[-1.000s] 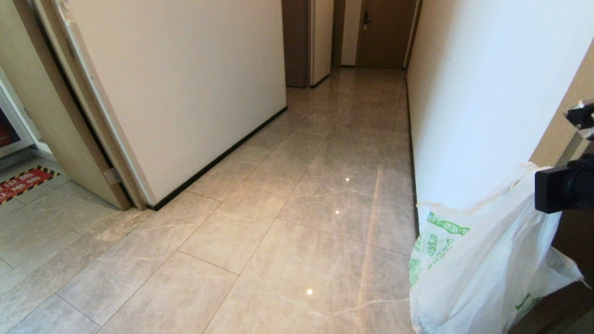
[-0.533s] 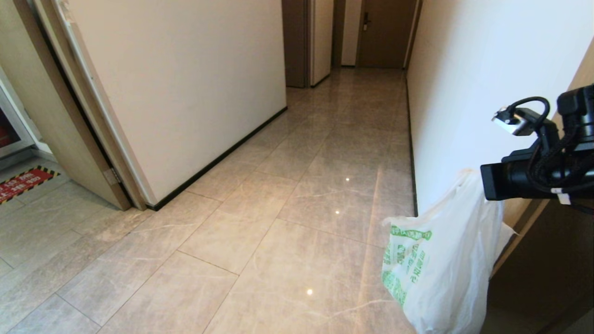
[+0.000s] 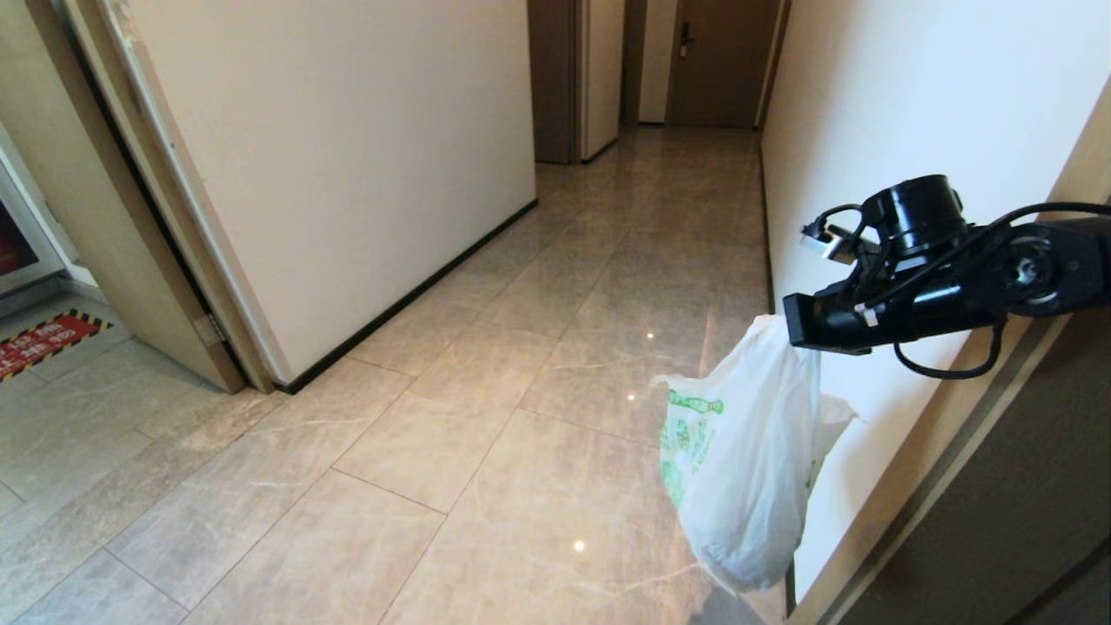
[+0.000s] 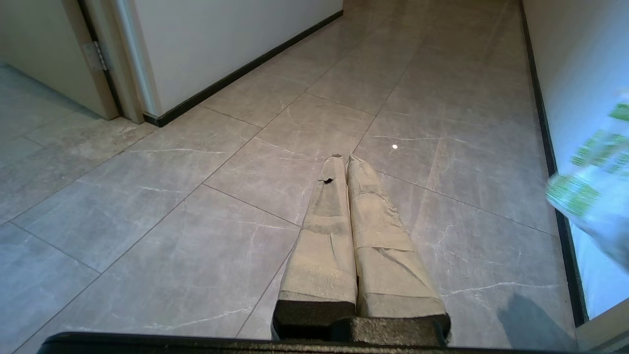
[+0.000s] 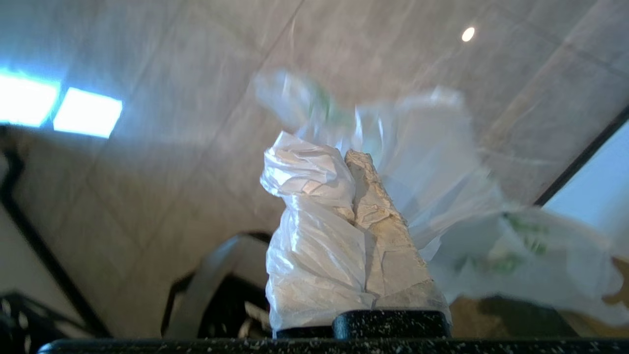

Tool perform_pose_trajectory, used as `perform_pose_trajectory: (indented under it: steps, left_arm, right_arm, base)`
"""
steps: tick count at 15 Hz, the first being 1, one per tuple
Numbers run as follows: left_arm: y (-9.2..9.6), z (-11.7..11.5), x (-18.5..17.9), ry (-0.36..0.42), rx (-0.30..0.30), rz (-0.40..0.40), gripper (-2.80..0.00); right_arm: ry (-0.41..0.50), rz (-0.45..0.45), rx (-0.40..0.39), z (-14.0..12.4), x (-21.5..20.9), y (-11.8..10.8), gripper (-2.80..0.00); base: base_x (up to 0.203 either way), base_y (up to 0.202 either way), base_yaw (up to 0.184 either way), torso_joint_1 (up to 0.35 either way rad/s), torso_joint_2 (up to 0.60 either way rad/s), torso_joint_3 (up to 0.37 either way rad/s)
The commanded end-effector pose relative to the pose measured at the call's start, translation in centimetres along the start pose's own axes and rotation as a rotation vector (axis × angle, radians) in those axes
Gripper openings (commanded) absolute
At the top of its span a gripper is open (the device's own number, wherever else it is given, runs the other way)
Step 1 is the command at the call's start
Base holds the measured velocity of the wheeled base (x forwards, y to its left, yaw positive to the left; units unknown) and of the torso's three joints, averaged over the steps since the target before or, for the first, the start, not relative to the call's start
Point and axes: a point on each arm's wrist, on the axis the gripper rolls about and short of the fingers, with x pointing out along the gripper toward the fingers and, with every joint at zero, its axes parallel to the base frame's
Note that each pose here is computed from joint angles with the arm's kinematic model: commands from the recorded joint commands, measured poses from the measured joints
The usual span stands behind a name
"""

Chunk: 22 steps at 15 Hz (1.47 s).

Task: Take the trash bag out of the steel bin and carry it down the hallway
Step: Put the trash bag at the door

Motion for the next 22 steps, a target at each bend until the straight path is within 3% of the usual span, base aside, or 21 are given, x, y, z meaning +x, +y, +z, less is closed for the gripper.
perform_pose_trajectory:
  steps: [1,4,6,8,12,17,22]
  left_arm:
    - [0.0,0.0,0.0,-0.001,-0.001,0.001,-2.80]
    - [0.0,0.0,0.0,-0.001,-0.001,0.001,-2.80]
    - [0.0,0.0,0.0,0.000,-0.001,0.001,-2.80]
    - [0.0,0.0,0.0,-0.001,-0.001,0.001,-2.80]
    - [0.0,0.0,0.0,0.001,-0.001,0.001,-2.80]
    - [0.0,0.0,0.0,0.000,-0.001,0.001,-2.80]
    - [0.0,0.0,0.0,0.000,-0.001,0.001,-2.80]
  right_arm:
    - [0.073,0.032,-0.023,-1.0,1.7,0.1,-2.80]
    - [0.092,0.016,-0.091,-1.5,3.0,1.2,-2.80]
    - [0.096,-0.037,-0.196,-1.5,4.4,2.5,-2.80]
    - [0.085,-0.022,-0.246,-1.3,6.0,4.4,-2.80]
    - [0.099,-0.014,-0.260,-1.1,8.8,4.9,-2.80]
    - [0.094,0.044,-0.311,-0.8,11.2,8.0,-2.80]
    - [0.098,0.110,-0.340,-0.6,14.9,12.5,-2.80]
  base:
    - [0.000,0.000,0.000,0.000,0.00,0.000]
    - [0.000,0.000,0.000,0.000,0.00,0.000]
    - [0.000,0.000,0.000,0.000,0.00,0.000]
    - [0.000,0.000,0.000,0.000,0.00,0.000]
    - [0.000,0.000,0.000,0.000,0.00,0.000]
    - [0.000,0.000,0.000,0.000,0.00,0.000]
    - [0.000,0.000,0.000,0.000,0.00,0.000]
